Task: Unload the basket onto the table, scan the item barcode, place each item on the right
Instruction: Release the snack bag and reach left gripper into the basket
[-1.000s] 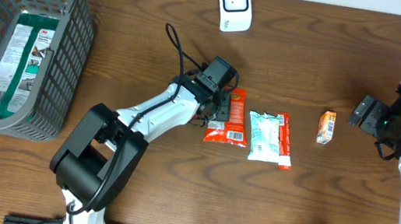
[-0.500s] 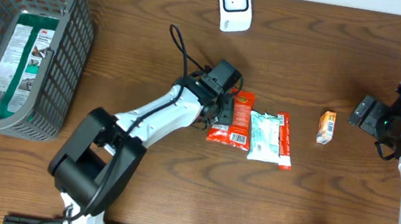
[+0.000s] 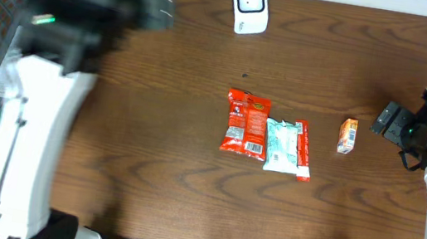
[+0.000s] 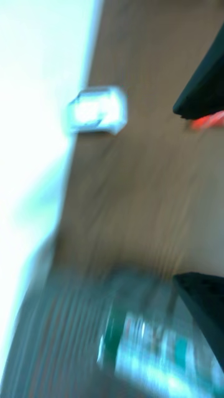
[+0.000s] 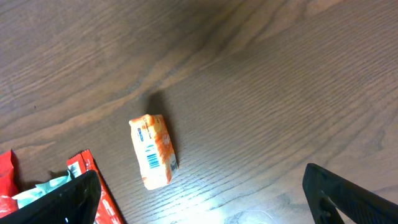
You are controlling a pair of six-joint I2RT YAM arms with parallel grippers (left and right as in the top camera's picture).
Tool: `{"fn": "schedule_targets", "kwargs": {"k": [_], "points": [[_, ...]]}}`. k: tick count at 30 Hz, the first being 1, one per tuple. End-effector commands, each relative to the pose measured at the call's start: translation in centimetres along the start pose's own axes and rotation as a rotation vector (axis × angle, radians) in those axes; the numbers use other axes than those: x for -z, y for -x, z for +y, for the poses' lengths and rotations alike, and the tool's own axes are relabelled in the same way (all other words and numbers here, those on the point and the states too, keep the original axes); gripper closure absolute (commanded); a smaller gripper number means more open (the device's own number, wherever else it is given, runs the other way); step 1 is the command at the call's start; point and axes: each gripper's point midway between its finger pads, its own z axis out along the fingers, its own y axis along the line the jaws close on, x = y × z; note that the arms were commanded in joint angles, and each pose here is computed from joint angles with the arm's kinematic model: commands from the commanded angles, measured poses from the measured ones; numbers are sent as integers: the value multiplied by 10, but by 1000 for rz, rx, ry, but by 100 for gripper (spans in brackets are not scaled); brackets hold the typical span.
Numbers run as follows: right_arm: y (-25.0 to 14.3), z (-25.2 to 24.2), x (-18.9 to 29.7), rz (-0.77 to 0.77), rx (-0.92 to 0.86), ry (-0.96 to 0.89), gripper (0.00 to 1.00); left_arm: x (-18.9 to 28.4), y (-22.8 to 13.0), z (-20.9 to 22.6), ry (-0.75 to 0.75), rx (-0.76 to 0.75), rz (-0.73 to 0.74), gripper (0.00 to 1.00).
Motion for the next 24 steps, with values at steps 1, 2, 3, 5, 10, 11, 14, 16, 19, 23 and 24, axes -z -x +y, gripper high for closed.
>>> {"fn": "schedule_targets", "kwargs": {"k": [1,2,3,5,10,11,14,16,19,23,24], "points": [[4,-1,3,-10,-17,-2,1,9,22,101,340,-37,-54,19],[4,-1,3,-10,-17,-2,1,10,23,129,409,-19,-44,19],[4,-1,3,-10,-17,-2,1,9,22,144,439,-2,-32,19],[4,-1,3,-10,-17,-2,1,2,14,192,531,87,13,20],[4,-1,3,-10,-17,-2,1,-37,-18,251,601,181,164,17],[4,-1,3,-11,-17,-2,1,-45,-27,260,613,182,205,16],[4,-1,3,-10,-17,-2,1,-70,-55,284,639,189,337,15],[4,-1,3,-10,-17,-2,1,-87,-73,296,650,201,415,13],[4,-1,3,-10,-17,-2,1,-117,-99,303,590,179,527,11],[4,-1,3,-10,-17,-2,1,-165,-137,281,328,100,679,11],[4,-1,3,-10,-17,-2,1,-174,-145,280,304,95,706,11]]}}
